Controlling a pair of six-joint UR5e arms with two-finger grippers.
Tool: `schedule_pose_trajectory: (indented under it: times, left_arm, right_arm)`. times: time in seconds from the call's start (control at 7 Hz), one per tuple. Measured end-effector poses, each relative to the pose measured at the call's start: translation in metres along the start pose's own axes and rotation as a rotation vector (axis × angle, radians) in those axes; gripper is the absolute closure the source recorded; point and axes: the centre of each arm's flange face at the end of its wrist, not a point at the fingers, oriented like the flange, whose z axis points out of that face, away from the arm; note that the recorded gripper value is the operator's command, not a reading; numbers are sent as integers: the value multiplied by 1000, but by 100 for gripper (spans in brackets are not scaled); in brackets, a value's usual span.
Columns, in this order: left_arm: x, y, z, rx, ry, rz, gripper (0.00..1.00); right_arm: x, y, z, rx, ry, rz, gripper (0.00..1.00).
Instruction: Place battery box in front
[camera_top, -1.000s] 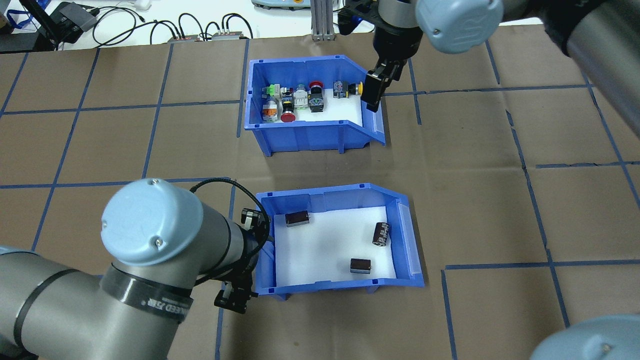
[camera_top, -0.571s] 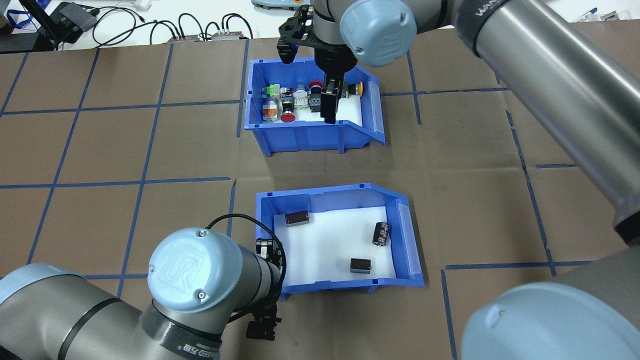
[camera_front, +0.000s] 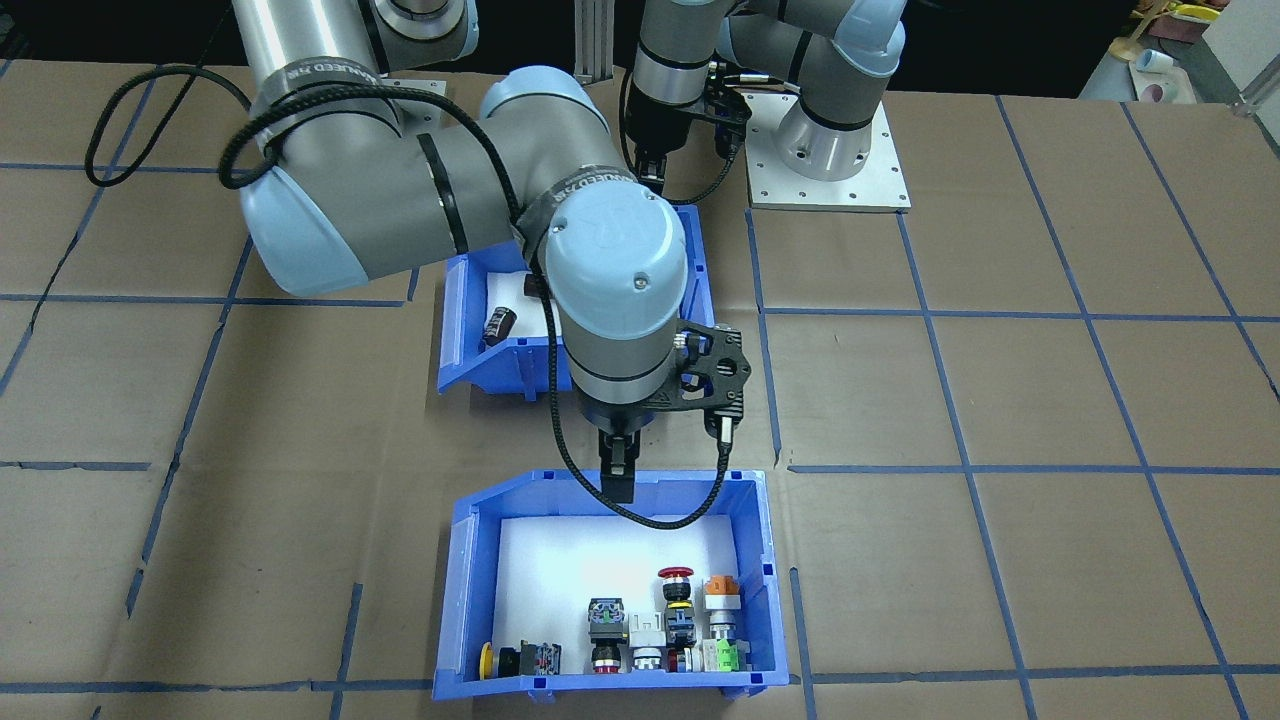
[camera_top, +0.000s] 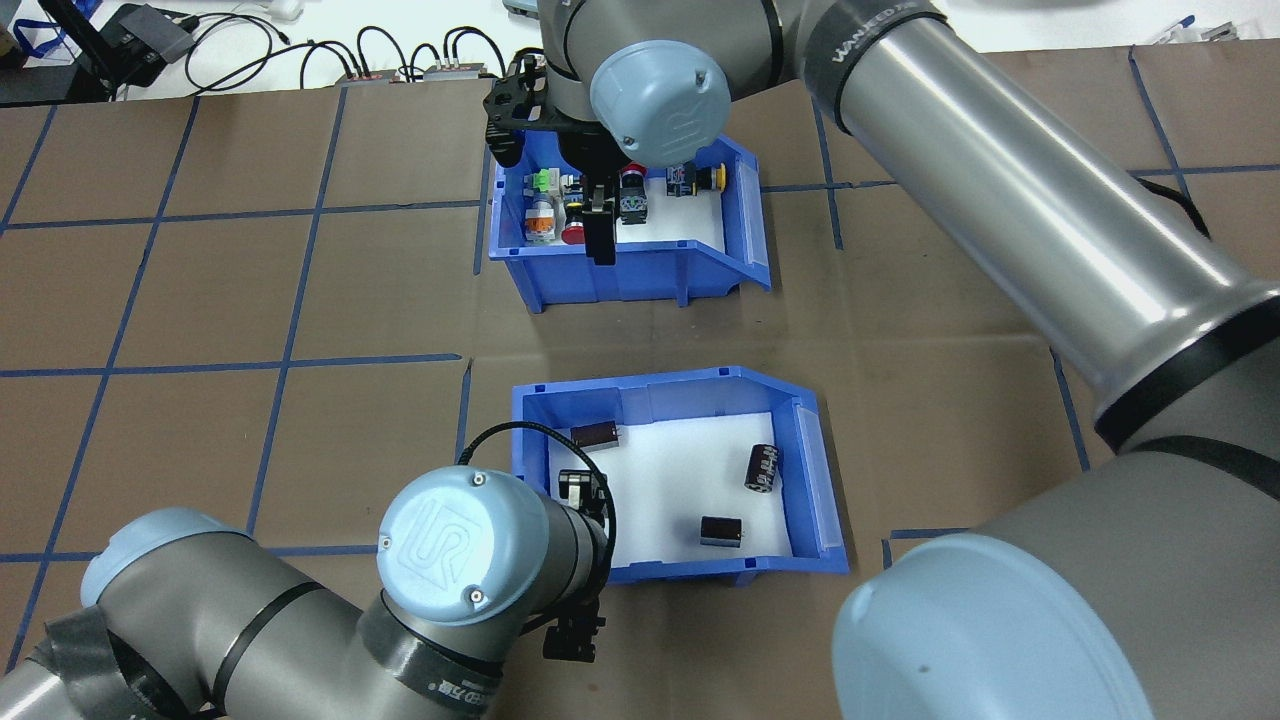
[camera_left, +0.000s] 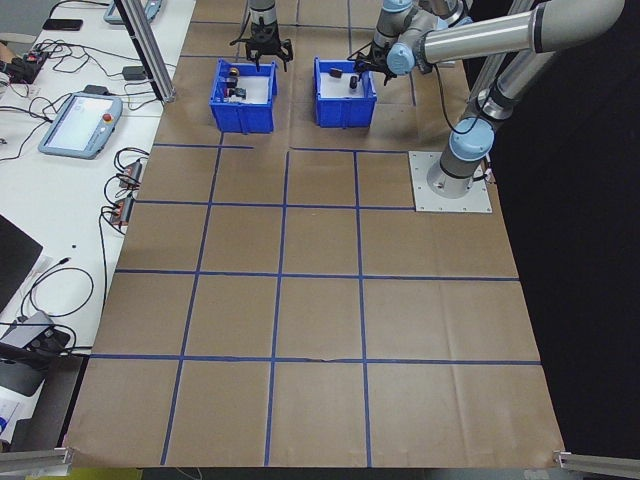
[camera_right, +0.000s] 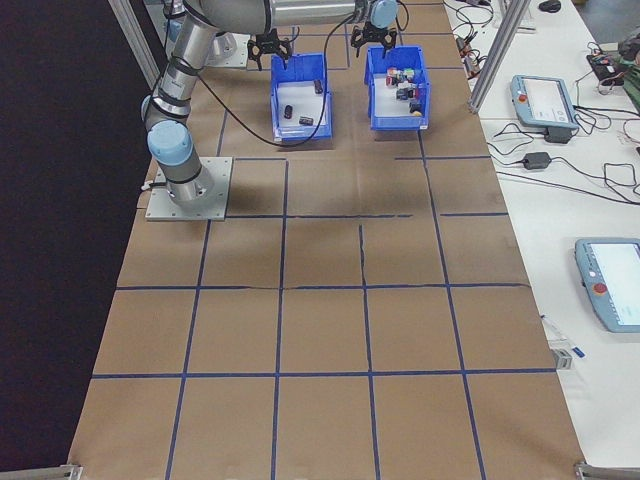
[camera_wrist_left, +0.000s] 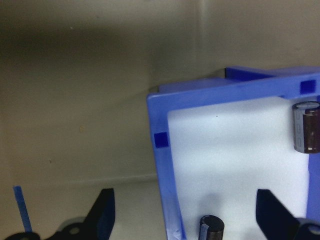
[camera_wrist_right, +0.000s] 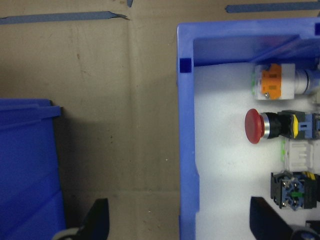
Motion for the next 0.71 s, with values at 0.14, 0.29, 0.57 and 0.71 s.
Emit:
schedule_pose_trajectory:
  times: [0.14, 0.29, 0.57, 0.71]
  left_arm:
    - [1, 3, 7, 3, -18, -28, 2]
    - [2, 5, 13, 5, -31, -59, 2]
    - [6, 15, 25, 12, -46, -88, 3]
    - [6, 24, 32, 11, -38, -91, 15]
  right_arm:
    - [6, -7, 24, -8, 1, -7, 0]
    - [11, -9, 42, -17, 11, -10, 9]
    - [8, -7, 56, -46, 16, -5, 61]
    - [8, -4, 56, -75, 33, -2, 77]
